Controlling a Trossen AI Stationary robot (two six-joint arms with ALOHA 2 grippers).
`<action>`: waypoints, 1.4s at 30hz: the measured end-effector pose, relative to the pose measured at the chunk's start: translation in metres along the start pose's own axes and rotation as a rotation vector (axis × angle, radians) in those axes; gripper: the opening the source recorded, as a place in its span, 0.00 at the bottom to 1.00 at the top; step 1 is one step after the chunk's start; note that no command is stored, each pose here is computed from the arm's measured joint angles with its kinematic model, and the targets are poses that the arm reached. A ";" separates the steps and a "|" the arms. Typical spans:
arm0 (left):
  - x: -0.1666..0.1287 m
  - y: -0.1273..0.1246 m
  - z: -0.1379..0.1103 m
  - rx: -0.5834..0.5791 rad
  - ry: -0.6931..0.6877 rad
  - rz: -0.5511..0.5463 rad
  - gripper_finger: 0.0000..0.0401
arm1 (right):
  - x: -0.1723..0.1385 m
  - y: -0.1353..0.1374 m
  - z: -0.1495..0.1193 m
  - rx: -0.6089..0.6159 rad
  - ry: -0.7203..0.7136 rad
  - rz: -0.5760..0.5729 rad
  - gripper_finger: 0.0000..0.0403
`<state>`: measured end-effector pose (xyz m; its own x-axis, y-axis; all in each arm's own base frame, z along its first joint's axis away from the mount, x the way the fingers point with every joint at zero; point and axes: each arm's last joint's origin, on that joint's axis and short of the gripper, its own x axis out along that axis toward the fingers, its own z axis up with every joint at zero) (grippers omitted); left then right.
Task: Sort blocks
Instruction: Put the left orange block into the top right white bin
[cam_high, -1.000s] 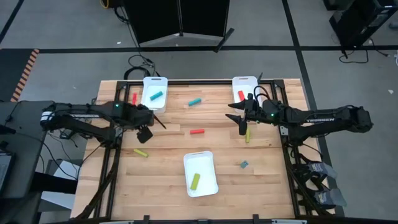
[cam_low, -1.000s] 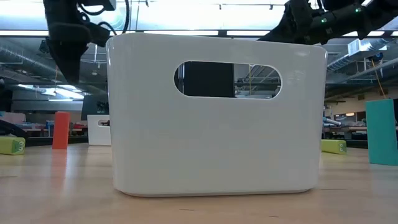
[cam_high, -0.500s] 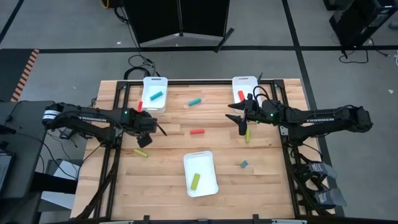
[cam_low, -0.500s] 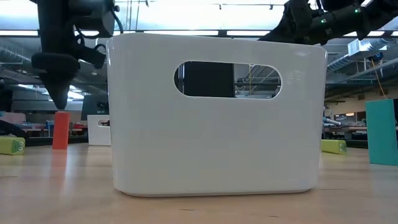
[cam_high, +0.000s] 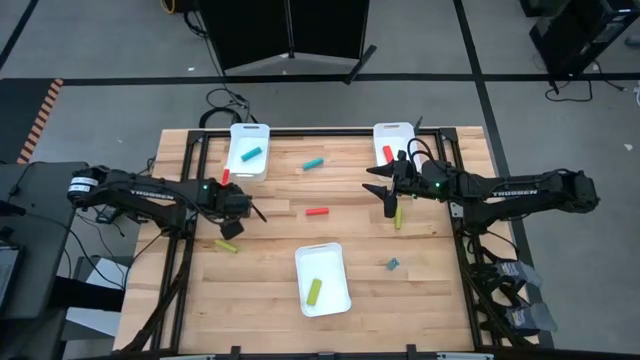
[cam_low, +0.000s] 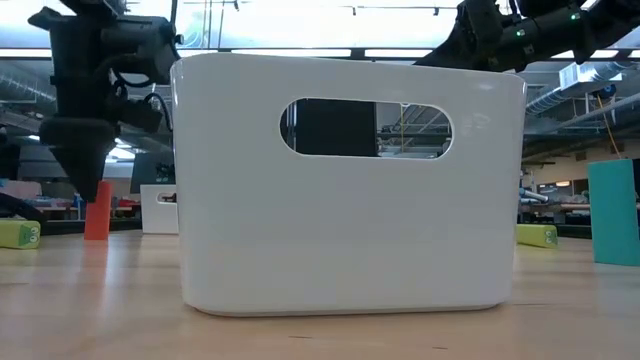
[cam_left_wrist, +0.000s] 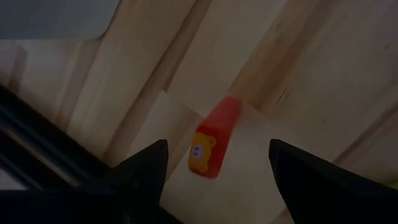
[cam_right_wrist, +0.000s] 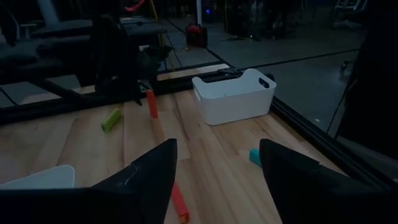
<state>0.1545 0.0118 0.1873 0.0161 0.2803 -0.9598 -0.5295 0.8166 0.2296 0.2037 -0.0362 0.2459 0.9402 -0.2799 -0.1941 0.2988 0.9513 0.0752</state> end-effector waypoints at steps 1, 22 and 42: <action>0.002 -0.001 0.000 -0.001 -0.004 -0.003 0.71 | 0.000 0.000 0.000 0.001 0.000 0.000 0.59; 0.010 0.001 0.002 -0.090 -0.038 -0.001 0.29 | 0.000 0.000 0.000 0.019 -0.003 0.000 0.58; -0.018 -0.002 0.022 -0.162 -0.136 -0.065 0.16 | 0.000 0.000 0.002 0.014 -0.016 0.002 0.58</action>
<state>0.1740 0.0168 0.2080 0.1633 0.3037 -0.9387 -0.6526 0.7468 0.1281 0.2041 -0.0362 0.2475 0.9432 -0.2804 -0.1781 0.2992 0.9500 0.0888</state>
